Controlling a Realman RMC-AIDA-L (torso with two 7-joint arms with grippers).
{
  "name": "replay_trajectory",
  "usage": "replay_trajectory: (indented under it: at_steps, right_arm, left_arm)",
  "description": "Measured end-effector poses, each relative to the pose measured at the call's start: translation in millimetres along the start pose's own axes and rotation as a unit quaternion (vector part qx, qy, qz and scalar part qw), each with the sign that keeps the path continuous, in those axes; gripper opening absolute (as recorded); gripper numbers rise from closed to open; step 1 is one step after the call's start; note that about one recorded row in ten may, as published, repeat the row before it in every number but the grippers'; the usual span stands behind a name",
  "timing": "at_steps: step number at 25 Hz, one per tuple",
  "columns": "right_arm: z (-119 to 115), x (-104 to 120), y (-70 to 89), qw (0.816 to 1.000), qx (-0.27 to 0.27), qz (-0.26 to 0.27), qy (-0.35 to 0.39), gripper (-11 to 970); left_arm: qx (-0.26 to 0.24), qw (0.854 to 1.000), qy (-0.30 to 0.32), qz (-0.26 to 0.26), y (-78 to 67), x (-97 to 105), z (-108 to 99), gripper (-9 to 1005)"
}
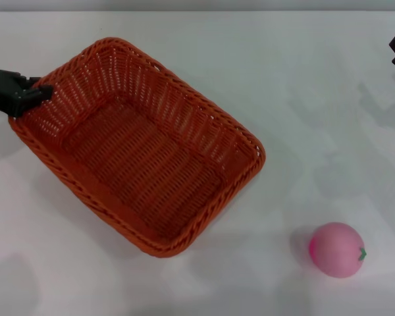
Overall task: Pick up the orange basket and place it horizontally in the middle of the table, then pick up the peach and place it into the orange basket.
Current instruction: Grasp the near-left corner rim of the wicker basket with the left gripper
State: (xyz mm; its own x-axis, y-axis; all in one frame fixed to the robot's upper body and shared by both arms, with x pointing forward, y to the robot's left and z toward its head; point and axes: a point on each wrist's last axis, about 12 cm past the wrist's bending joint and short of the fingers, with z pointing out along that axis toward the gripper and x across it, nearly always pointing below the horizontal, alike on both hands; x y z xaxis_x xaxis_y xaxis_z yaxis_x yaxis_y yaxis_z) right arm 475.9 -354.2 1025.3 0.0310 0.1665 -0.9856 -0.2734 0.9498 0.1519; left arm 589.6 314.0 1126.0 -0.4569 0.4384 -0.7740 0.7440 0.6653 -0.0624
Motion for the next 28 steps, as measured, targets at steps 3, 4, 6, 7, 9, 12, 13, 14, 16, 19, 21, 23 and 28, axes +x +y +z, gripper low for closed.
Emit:
replay_trajectory:
  at_steps: [3,4,6,7,9,12,13,14,16,19,21,23,28]
  right_arm:
    - [3.1,-0.7,0.7,1.0,-0.002,-0.001,-0.001,865]
    - [4.1,-0.8,0.8,1.0,-0.003,-0.003,-0.001,864]
    - [6.1,-0.8,0.9,1.0,-0.003,-0.003,0.0,864]
    - [7.0,-0.7,0.8,1.0,-0.003,-0.004,0.001,864]
    - [8.6,-0.4,0.7,1.0,-0.002,-0.005,0.004,864]
    - [11.9,-0.5,0.4,1.0,-0.002,-0.008,0.006,864]
    - [12.8,-0.7,0.1,1.0,-0.002,-0.009,0.007,864]
    - [13.5,-0.9,0.0,1.0,-0.002,-0.009,0.007,863]
    - [15.7,-2.0,-0.3,1.0,-0.003,-0.012,0.006,863]
    - [21.4,-2.6,-0.3,1.0,-0.004,-0.016,0.009,863]
    - [25.8,-2.6,-0.3,1.0,-0.004,-0.024,0.013,863]
    - [29.7,-2.7,-0.1,0.999,-0.004,-0.033,0.016,863]
    - [39.1,-4.5,-3.9,0.998,0.0,-0.052,0.026,862]
  left_arm:
    - [0.0,1.0,-0.001,-0.014,-0.6,-3.0,-4.6,178]
    - [-0.001,1.0,-0.002,-0.019,-0.8,-4.5,-6.1,178]
    - [-0.003,0.999,-0.004,-0.032,-0.8,-7.8,-9.4,177]
    - [-0.004,0.999,-0.004,-0.041,-0.7,-9.6,-11.2,176]
    - [-0.004,0.998,-0.005,-0.059,-1.1,-15.6,-16.1,176]
    - [-0.007,0.998,-0.002,-0.068,-1.5,-20.0,-18.7,175]
    - [-0.009,0.997,-0.001,-0.075,-1.9,-22.0,-19.3,174]
    - [-0.011,0.997,0.0,-0.082,-2.1,-23.7,-19.6,174]
    - [-0.013,0.994,0.001,-0.105,-2.5,-26.9,-19.1,174]
    - [-0.013,0.991,0.0,-0.135,-2.7,-30.9,-18.9,173]
    - [-0.016,0.989,-0.001,-0.15,-2.3,-33.4,-19.5,172]
    - [-0.016,0.984,-0.001,-0.175,-2.5,-38.5,-18.2,171]
    - [-0.027,0.976,0.0,-0.218,-4.4,-51.3,-17.2,168]
